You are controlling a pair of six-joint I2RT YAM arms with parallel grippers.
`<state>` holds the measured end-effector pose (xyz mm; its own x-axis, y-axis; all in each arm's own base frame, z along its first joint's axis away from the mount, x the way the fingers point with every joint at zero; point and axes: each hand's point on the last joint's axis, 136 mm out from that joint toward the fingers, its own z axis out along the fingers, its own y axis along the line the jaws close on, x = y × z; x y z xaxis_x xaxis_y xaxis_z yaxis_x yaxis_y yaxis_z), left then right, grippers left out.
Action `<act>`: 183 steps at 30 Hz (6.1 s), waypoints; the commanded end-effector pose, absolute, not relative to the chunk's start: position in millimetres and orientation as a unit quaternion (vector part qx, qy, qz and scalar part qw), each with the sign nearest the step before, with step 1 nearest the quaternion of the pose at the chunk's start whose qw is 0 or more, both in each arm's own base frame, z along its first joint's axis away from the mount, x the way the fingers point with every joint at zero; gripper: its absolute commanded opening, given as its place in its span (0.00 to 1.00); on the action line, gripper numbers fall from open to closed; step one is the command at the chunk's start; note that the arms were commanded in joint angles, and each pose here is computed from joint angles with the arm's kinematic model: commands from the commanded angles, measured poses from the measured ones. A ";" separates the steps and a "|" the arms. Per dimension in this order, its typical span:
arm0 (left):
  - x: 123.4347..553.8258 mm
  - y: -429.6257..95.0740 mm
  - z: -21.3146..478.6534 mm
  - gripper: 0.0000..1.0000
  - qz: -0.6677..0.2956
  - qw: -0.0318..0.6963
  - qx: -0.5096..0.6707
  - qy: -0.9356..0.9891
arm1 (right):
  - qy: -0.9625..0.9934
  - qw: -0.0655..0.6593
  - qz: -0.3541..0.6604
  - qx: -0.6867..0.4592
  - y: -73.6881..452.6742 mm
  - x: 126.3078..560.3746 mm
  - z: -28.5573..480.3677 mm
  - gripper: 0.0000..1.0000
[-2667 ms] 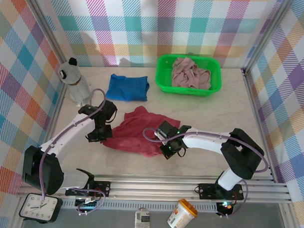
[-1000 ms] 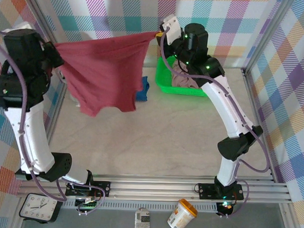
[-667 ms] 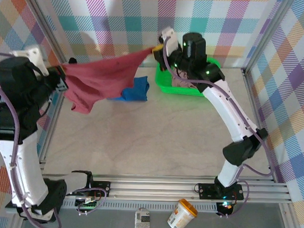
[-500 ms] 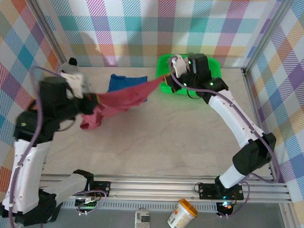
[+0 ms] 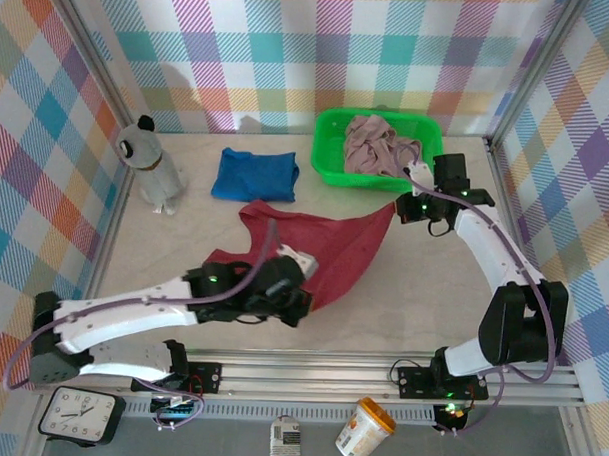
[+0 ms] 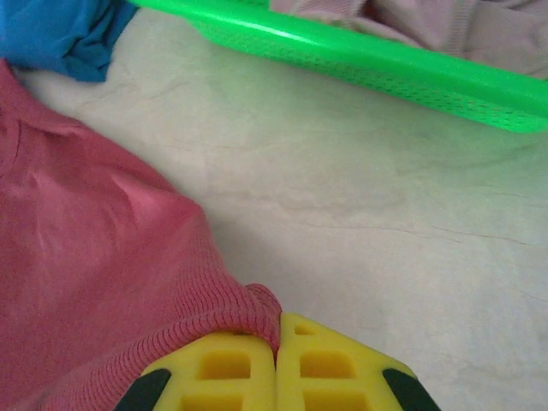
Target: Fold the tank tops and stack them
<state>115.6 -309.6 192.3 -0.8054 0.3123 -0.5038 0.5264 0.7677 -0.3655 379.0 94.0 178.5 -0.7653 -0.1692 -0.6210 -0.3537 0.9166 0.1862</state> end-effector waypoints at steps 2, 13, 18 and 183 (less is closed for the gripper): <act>96.2 -362.9 209.8 0.00 -0.299 0.196 0.247 0.901 | 0.925 0.335 0.135 -0.117 78.0 391.8 196.8 0.00; 116.7 -387.9 216.8 0.00 -0.240 0.201 0.310 0.897 | 0.904 0.352 0.215 -0.112 100.9 407.2 229.9 0.00; 187.3 -290.4 295.5 0.00 -0.153 0.322 0.242 0.902 | 0.859 0.404 0.262 -0.174 160.6 413.6 291.9 0.00; 236.3 -76.3 40.1 0.26 -0.052 -0.033 -0.173 0.983 | 0.915 0.133 0.170 -0.342 218.4 235.3 82.0 0.63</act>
<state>239.9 -73.7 41.2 -0.9381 -0.3403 0.0647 -0.3449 0.9350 -0.0822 237.4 217.1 75.3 -0.7664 -0.5392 -0.3491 -0.6304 0.7359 0.2471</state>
